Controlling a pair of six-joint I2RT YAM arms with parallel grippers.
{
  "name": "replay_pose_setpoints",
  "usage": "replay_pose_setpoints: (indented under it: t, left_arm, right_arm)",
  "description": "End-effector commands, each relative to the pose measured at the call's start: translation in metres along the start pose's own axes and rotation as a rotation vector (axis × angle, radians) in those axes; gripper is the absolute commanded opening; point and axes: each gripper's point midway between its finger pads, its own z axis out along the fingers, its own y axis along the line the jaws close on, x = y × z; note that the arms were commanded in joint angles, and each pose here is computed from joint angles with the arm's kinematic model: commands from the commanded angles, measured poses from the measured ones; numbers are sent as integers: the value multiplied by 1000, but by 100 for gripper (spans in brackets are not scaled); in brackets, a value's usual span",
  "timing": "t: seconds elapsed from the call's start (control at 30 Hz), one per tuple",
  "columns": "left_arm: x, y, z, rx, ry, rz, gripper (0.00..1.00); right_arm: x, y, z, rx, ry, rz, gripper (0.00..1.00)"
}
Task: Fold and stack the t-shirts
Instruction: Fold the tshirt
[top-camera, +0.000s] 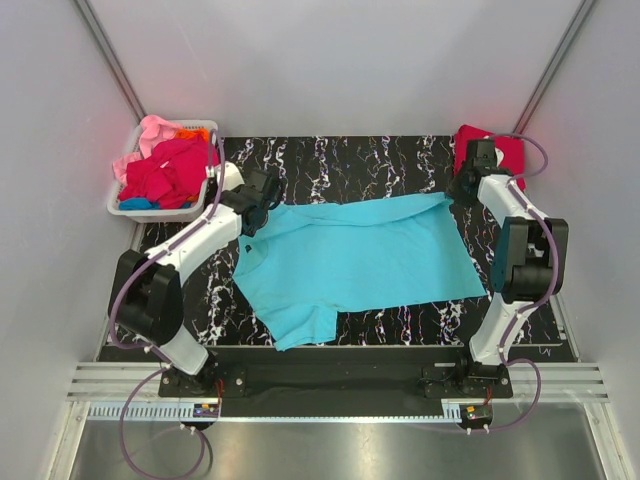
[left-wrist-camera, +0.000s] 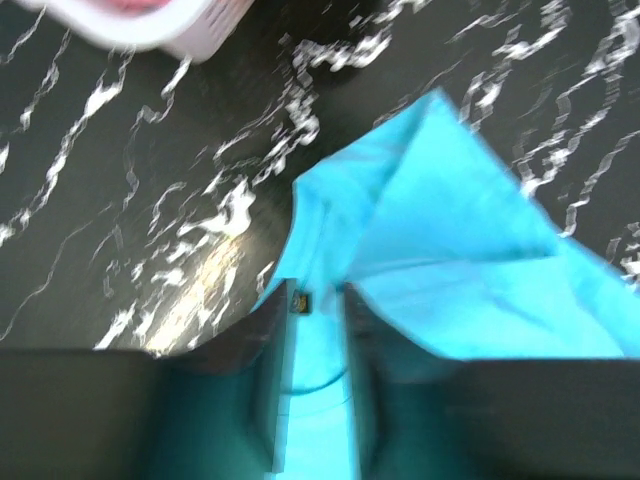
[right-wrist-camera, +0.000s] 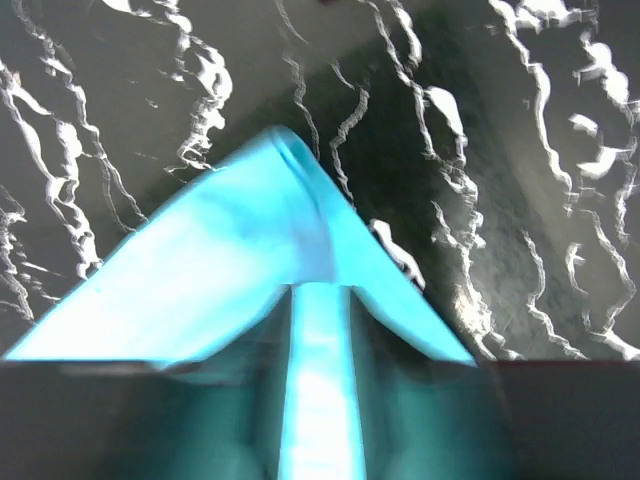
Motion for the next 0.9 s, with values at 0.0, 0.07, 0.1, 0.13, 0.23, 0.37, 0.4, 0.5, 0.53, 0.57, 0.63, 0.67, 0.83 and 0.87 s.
replay_pose_setpoints:
  t: [0.0,0.07,0.1,0.13,0.23,0.37,0.4,0.5,0.53,0.57,0.63,0.67,0.83,0.87]
  left_arm:
    - [6,9,-2,-78,33,-71,41]
    - [13,12,-2,-88,52,-99,43]
    - [15,13,-3,-90,60,-105,43]
    - [16,13,-4,-84,65,-115,44]
    - [17,8,-6,-63,83,-124,44]
    - [15,-28,-9,74,115,-74,43]
    - [16,-38,-10,118,130,-61,43]
    - [19,-64,-14,227,173,-34,41]
    - [15,-72,-14,255,170,-21,41]
    - [12,-77,-14,266,166,-27,41]
    - [6,-88,-7,283,172,-27,41]
    - [7,-96,-5,309,202,-36,41]
    - [-9,-118,22,370,248,-80,41]
    - [-4,-119,35,354,261,-74,41]
  right_arm:
    - [-12,-9,-30,63,-48,96,41]
    - [-10,-15,-33,91,-59,114,43]
    - [-12,-15,-37,89,-71,127,43]
    - [-13,-16,-39,94,-75,129,43]
    - [-14,-10,-43,63,-68,125,43]
    - [-2,10,-35,-41,7,75,43]
    - [4,20,-34,-100,43,62,42]
    - [20,33,-28,-167,108,21,41]
    - [25,36,-26,-174,122,13,40]
    - [28,37,-25,-179,127,3,40]
    - [34,45,-26,-201,136,-13,40]
    - [34,48,-25,-210,136,-15,40]
    - [52,63,-27,-240,164,-41,39]
    - [52,65,-27,-246,159,-42,39]
